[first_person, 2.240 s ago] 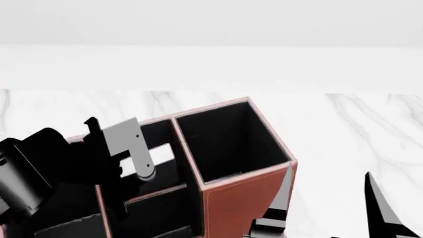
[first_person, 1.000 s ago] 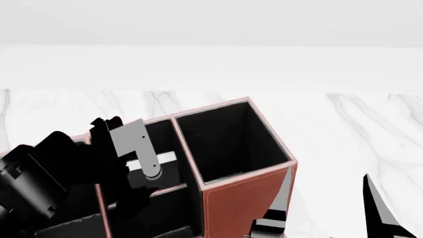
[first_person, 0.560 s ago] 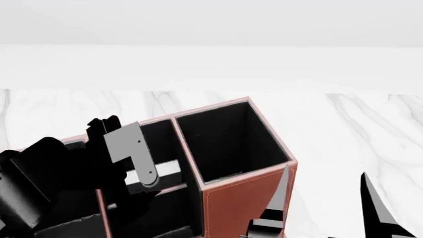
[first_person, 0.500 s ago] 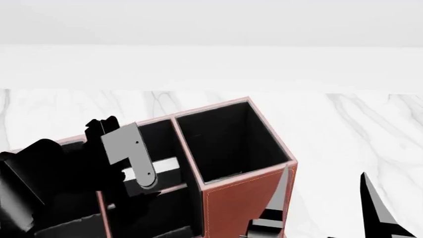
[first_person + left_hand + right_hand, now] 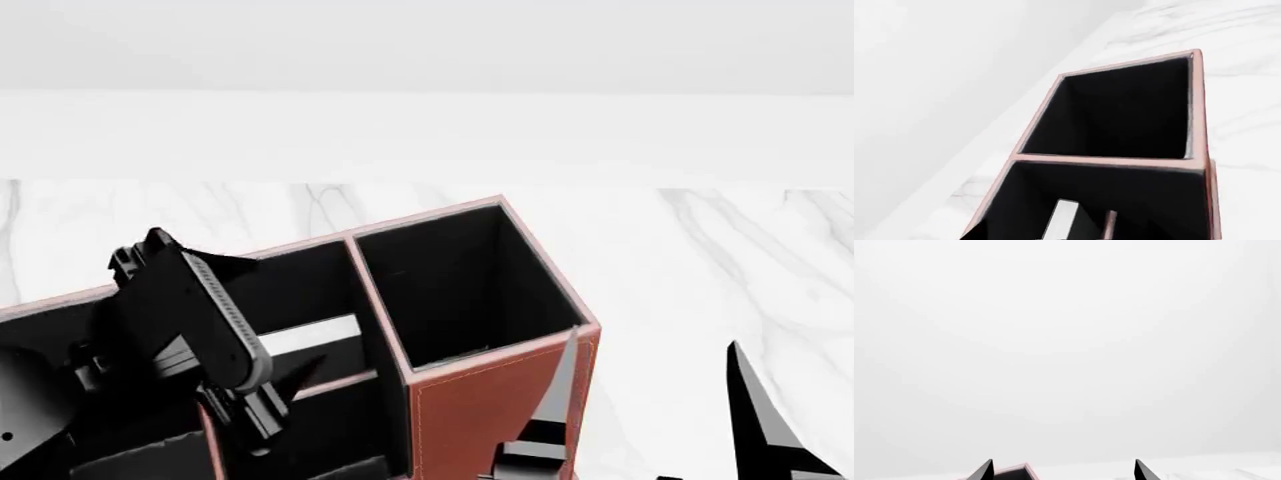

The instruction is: Pick up the book and place it in the front compartment of the caddy.

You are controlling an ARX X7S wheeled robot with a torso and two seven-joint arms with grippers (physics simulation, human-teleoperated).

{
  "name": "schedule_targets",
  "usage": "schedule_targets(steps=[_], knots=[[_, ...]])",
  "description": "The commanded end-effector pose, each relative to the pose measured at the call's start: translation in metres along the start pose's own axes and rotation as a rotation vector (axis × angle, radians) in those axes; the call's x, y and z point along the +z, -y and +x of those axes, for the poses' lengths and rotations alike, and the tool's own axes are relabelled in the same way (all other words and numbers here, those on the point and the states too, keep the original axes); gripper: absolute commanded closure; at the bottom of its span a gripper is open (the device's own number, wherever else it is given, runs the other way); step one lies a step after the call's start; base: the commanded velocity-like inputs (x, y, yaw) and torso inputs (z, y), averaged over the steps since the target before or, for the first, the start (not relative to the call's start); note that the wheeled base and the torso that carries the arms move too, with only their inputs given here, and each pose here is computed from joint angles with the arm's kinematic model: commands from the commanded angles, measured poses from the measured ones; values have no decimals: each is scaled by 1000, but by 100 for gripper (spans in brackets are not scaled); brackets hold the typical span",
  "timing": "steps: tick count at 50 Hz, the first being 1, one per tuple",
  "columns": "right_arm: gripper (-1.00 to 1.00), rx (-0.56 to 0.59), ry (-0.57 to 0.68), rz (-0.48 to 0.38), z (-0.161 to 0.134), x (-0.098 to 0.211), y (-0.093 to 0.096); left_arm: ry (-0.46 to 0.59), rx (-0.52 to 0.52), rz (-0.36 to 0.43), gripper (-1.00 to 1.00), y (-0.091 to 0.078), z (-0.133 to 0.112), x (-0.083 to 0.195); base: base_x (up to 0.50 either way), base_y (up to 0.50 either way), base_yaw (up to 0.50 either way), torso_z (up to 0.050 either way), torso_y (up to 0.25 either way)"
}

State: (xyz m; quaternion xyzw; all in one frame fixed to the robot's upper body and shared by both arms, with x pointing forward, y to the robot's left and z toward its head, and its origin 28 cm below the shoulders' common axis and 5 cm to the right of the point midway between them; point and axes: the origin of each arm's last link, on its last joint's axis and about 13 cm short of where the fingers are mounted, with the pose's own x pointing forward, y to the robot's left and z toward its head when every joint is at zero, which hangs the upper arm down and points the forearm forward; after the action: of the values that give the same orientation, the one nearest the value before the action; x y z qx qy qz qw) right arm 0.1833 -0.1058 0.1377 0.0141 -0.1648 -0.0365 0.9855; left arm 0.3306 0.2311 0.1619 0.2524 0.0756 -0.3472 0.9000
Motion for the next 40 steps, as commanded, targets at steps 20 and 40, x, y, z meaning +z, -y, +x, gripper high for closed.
schedule_targets(steps=[20, 40], knots=[[-100, 8, 18, -2, -1, 6, -1, 378, 474, -8, -100, 48, -32, 20, 0, 0, 0, 0, 0], [-100, 9, 27, 2, -2, 10, -2, 455, 636, -114, -100, 72, -50, 4, 0, 0, 0, 0, 0]])
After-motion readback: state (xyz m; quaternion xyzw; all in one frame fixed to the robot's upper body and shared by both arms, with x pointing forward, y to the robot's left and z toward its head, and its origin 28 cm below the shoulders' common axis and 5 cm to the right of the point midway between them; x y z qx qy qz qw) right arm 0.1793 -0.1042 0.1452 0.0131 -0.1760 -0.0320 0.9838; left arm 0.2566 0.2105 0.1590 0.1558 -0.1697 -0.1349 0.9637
